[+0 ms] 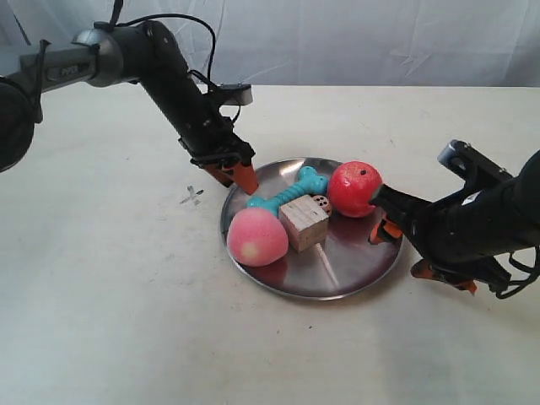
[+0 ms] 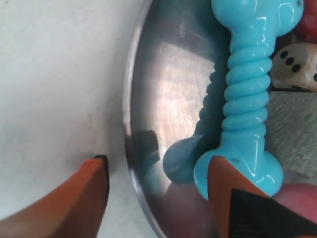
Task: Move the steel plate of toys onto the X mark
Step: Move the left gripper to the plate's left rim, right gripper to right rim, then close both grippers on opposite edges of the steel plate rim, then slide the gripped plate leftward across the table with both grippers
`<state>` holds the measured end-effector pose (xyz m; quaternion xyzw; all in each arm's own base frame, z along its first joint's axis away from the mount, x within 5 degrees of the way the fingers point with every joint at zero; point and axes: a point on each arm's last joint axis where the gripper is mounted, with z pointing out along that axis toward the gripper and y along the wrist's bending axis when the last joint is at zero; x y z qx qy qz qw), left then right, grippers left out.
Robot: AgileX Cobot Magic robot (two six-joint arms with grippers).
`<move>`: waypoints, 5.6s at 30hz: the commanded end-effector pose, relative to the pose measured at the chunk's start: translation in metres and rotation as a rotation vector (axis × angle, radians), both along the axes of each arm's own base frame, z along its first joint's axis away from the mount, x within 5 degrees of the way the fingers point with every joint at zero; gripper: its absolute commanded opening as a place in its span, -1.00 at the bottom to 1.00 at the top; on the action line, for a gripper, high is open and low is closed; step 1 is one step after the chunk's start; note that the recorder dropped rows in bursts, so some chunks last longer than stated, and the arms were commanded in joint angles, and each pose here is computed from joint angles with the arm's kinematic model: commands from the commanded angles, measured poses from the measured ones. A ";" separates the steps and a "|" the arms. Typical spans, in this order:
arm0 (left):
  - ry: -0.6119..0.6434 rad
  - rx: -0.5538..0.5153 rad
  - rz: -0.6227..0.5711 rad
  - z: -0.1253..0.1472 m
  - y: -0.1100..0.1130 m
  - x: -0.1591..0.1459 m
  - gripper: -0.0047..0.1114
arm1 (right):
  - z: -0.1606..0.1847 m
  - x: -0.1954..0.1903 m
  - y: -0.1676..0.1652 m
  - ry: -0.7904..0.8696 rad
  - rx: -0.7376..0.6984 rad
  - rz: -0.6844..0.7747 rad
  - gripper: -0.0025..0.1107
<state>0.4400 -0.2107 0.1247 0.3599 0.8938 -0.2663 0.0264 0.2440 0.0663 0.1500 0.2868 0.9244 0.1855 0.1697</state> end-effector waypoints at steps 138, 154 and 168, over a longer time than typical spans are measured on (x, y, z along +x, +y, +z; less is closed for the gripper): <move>-0.172 0.368 -0.059 0.047 -0.027 -0.037 -0.92 | -0.017 0.024 0.043 -0.011 0.065 -0.044 -0.97; -0.181 0.376 -0.029 0.055 -0.012 -0.033 -0.92 | 0.011 0.050 0.057 -0.079 0.119 0.017 -0.97; -0.144 0.438 0.062 0.052 0.032 -0.024 -0.92 | 0.000 0.089 0.078 -0.039 0.146 0.073 -0.97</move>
